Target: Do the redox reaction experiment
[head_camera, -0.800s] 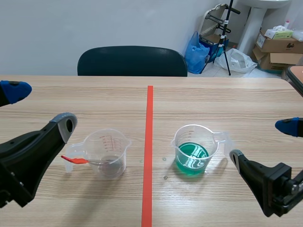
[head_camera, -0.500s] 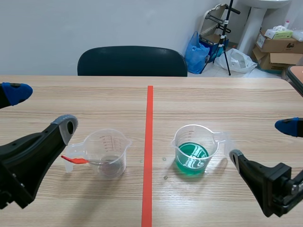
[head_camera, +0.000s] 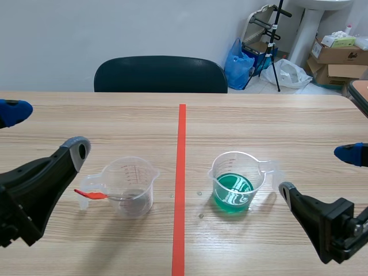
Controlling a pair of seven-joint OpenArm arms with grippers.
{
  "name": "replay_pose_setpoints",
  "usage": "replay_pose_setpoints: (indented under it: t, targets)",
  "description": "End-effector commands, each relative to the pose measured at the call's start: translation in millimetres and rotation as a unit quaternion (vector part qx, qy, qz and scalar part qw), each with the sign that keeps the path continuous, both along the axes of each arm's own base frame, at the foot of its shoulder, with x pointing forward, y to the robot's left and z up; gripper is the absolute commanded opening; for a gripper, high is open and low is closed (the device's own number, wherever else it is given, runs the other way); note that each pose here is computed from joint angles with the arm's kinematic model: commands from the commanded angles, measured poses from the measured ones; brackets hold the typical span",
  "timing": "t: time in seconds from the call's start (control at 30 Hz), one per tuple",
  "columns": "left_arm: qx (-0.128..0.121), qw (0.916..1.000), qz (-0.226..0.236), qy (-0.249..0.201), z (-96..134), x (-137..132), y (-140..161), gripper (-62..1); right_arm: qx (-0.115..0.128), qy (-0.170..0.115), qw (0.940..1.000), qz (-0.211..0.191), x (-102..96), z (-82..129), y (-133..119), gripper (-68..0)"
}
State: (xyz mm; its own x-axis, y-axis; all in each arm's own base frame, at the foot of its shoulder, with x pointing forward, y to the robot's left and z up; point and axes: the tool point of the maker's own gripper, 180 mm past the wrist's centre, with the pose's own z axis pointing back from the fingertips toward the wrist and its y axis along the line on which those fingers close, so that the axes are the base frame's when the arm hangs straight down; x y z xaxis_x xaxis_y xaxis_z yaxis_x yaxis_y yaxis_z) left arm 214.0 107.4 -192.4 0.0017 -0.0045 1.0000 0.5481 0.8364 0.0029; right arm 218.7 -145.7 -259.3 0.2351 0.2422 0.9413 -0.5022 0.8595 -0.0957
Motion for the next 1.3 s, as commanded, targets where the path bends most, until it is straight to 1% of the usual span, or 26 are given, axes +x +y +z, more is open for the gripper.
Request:
replay_pose_setpoints:
  t: [0.0,0.13,0.23,0.3,0.37,0.43,0.53,0.6,0.73,0.8,0.9,1.0,1.07,1.13,1.2,1.27]
  targets:
    - [-0.004,0.9999,0.01,-0.006,5,-2,4,1.4,0.003,-0.02,0.9998,0.004,5.0,11,2,0.4]
    - [0.012,0.9996,0.025,0.007,-1,-9,17,1.4,0.004,-0.02,0.9998,0.005,4.9,11,2,0.4]
    - [0.016,0.9992,0.037,0.005,1,-18,29,1.4,0.004,-0.02,0.9998,0.006,4.7,11,2,0.4]
    - [0.023,0.9987,0.045,0.007,1,-24,37,1.4,0.004,-0.02,0.9998,0.006,4.7,11,2,0.4]
    - [0.042,0.9979,0.047,0.018,-4,-32,43,1.4,0.004,-0.021,0.9998,0.007,5.2,12,2,0.4]
    - [0.069,0.9963,0.044,0.027,-10,-41,48,1.4,0.005,-0.021,0.9997,0.007,5.3,12,3,0.4]
    - [0.109,0.9919,0.053,0.039,-18,-53,58,1.4,0.006,-0.02,0.9997,0.01,4.6,12,4,0.4]
    - [0.125,0.9893,0.061,0.041,-19,-61,65,1.4,0.007,-0.02,0.9997,0.013,4.1,12,5,0.4]
    - [0.133,0.9873,0.077,0.04,-17,-76,78,1.4,0.009,-0.036,0.9991,0.02,10.3,19,7,0.4]
    - [0.133,0.987,0.087,0.023,-12,-76,85,1.4,0.011,-0.044,0.9979,0.045,13.5,25,14,0.4]
    - [0.143,0.9847,0.099,0.008,-8,-78,94,1.4,0.016,-0.058,0.9929,0.103,17.2,36,33,0.4]
    - [0.171,0.9797,0.103,0.016,-17,-85,102,1.4,0.024,-0.069,0.9855,0.153,20.1,43,57,0.4]
    - [0.187,0.9765,0.104,0.025,-25,-91,106,1.4,0.025,-0.074,0.981,0.177,22.2,45,73,0.4]
    - [0.201,0.9735,0.104,0.035,-33,-97,109,1.4,0.012,-0.072,0.9759,0.205,21.3,40,90,0.4]
    - [0.201,0.9722,0.111,0.043,-37,-101,112,1.4,0.0,-0.069,0.9691,0.237,18.0,34,109,0.4]
    - [0.2,0.972,0.115,0.045,-38,-104,115,1.4,-0.002,-0.068,0.9614,0.267,13.6,29,127,0.4]
